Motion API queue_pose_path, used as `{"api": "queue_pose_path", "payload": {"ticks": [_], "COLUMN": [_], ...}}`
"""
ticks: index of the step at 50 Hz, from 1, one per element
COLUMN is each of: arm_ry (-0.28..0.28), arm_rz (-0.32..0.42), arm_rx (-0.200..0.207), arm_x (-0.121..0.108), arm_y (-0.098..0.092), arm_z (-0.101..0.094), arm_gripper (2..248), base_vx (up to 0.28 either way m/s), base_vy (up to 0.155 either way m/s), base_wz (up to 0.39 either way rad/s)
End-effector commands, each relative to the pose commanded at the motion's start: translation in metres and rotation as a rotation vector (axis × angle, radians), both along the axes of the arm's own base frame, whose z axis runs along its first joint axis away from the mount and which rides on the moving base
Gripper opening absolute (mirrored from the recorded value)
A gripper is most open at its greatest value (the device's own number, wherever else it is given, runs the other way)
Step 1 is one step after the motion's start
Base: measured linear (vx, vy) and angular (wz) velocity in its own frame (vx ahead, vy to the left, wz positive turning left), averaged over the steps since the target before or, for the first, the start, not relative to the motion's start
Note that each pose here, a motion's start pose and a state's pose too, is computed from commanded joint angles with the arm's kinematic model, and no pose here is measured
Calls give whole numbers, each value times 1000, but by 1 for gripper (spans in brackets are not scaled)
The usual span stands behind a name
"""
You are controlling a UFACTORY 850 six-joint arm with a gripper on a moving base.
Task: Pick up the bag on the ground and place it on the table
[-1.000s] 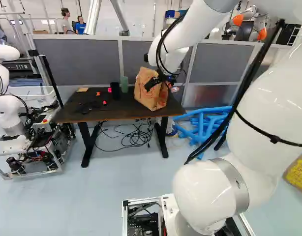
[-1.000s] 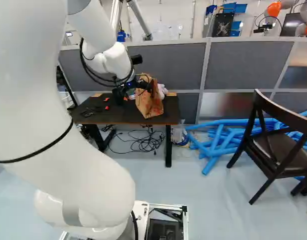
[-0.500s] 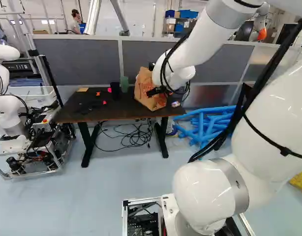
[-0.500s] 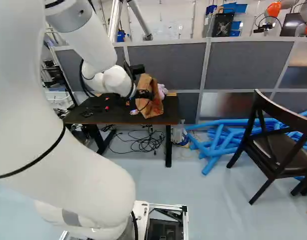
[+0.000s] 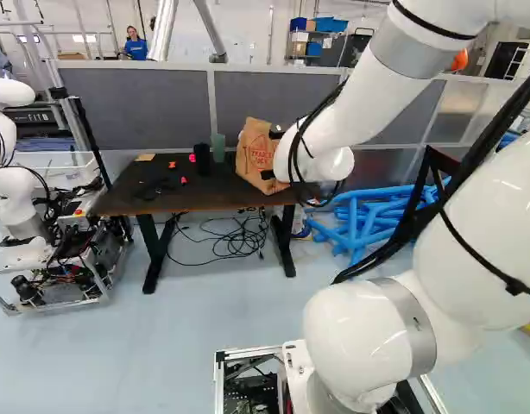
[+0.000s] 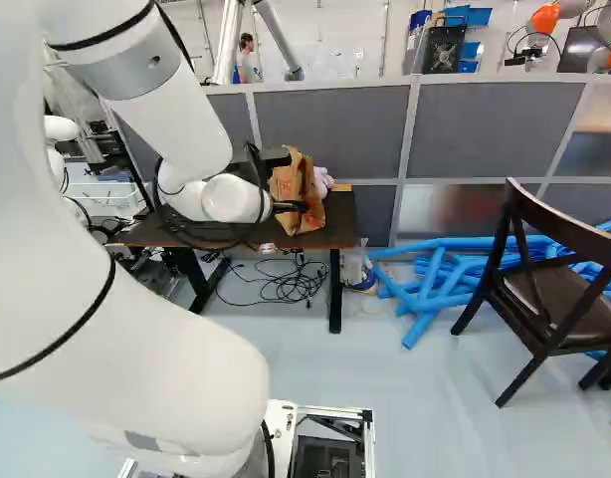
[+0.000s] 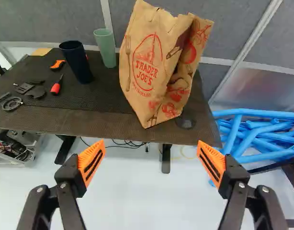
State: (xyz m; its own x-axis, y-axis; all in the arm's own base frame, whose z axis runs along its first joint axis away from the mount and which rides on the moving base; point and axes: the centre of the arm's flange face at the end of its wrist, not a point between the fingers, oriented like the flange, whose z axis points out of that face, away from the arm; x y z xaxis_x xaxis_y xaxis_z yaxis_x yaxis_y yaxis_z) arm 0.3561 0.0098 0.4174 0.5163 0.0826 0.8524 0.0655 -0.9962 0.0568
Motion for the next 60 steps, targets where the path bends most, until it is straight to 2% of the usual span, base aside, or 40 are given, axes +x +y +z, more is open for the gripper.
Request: {"api": "queue_pose_path", "payload": {"ticks": [30, 60], "arm_ry": [-124, -196], "arm_rz": [-36, -55], "arm_rx": [38, 58], "arm_x": [-48, -78], "arm_y": [-6, -9], "arm_z": [-31, -48], "arm_gripper": [247, 247], "base_vx": [0, 0], "base_vy": [0, 0], "base_wz": [0, 0]}}
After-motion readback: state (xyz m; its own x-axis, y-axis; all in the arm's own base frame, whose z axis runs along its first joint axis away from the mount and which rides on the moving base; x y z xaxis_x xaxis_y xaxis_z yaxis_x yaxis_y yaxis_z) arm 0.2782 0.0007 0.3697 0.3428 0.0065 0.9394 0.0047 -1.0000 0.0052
